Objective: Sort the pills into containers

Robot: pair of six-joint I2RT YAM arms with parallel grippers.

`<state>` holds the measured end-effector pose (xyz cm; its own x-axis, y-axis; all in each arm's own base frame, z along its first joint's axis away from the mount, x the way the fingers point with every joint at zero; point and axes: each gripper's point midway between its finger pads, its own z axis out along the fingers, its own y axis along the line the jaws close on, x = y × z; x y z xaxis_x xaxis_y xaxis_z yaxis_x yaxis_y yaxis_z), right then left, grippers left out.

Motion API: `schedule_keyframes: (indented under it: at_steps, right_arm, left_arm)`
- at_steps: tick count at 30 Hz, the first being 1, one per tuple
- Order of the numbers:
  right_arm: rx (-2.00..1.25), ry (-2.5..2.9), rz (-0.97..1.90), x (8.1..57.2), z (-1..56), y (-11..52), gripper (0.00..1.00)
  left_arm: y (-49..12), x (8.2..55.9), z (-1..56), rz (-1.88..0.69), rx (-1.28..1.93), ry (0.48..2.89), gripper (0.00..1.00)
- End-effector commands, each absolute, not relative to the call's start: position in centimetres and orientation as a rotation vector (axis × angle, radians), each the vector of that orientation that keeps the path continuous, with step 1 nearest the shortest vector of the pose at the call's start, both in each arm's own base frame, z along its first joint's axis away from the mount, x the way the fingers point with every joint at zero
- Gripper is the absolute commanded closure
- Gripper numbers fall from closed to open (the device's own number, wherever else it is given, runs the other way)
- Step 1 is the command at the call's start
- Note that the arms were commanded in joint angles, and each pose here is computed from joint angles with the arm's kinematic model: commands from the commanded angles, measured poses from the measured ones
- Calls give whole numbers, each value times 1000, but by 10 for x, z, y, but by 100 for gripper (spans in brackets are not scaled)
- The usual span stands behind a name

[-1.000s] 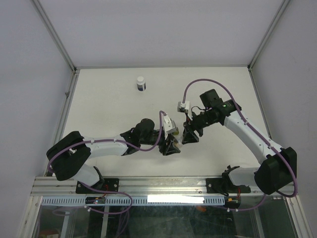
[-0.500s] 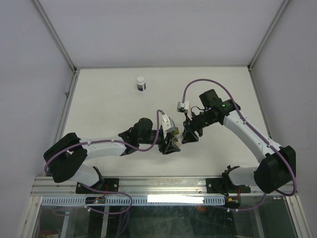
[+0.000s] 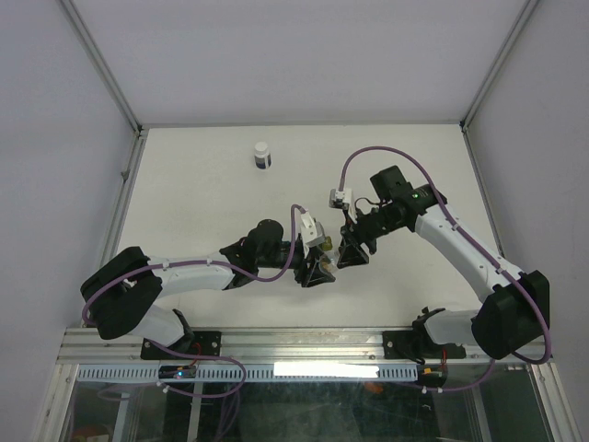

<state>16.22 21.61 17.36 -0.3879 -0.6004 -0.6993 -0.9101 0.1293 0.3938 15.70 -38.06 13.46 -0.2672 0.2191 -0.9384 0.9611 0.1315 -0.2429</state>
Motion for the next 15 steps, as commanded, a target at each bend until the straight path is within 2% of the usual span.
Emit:
schedule_keyframes:
  at_steps: [1, 8, 12, 15]
  right_arm:
    - [-1447, 1973, 1164, 164, 190, 220, 43]
    - [-1439, 1972, 1169, 166, 191, 221, 49]
    - [-1441, 1966, 1180, 165, 192, 222, 57]
    - [-1456, 1950, 1194, 162, 193, 222, 69]
  left_arm:
    - [-386, 157, 168, -1229, 1146, 1496, 100]
    - [-387, 157, 168, -1230, 1149, 1494, 100]
    - [-387, 157, 168, -1232, 1151, 1494, 100]
    - [-387, 157, 169, -1233, 1151, 1492, 100]
